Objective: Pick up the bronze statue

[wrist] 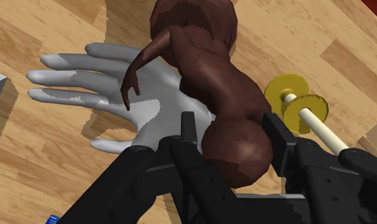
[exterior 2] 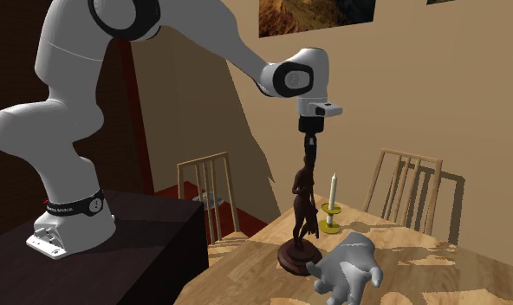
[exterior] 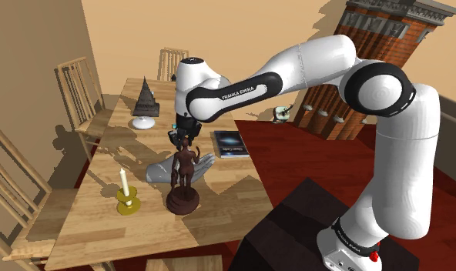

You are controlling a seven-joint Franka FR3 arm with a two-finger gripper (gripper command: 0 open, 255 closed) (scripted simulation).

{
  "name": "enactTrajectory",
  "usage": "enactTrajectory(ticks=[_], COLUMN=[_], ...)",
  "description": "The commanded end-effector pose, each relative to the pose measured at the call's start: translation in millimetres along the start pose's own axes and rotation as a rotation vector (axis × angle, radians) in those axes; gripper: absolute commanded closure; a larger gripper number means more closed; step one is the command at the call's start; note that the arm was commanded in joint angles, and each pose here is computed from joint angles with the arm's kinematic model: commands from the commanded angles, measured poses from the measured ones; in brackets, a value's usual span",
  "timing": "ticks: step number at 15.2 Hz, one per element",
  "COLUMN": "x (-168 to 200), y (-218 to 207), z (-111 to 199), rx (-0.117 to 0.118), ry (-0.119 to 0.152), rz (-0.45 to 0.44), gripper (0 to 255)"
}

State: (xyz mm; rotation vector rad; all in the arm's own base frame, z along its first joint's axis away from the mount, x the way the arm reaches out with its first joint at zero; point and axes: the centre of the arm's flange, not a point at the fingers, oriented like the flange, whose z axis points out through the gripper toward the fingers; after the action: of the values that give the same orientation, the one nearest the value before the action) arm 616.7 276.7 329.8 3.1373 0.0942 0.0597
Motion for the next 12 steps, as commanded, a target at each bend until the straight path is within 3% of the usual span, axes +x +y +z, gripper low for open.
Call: enactTrajectory(ticks=[1, 8, 12], x=[0, 0, 1], y=[0, 0, 0], z=[1, 0, -21], rx=[0.000, 0.000, 0.000], ry=[0.000, 0.000, 0.000], rz=[0.000, 0.000, 0.000], gripper=[255, 255, 255])
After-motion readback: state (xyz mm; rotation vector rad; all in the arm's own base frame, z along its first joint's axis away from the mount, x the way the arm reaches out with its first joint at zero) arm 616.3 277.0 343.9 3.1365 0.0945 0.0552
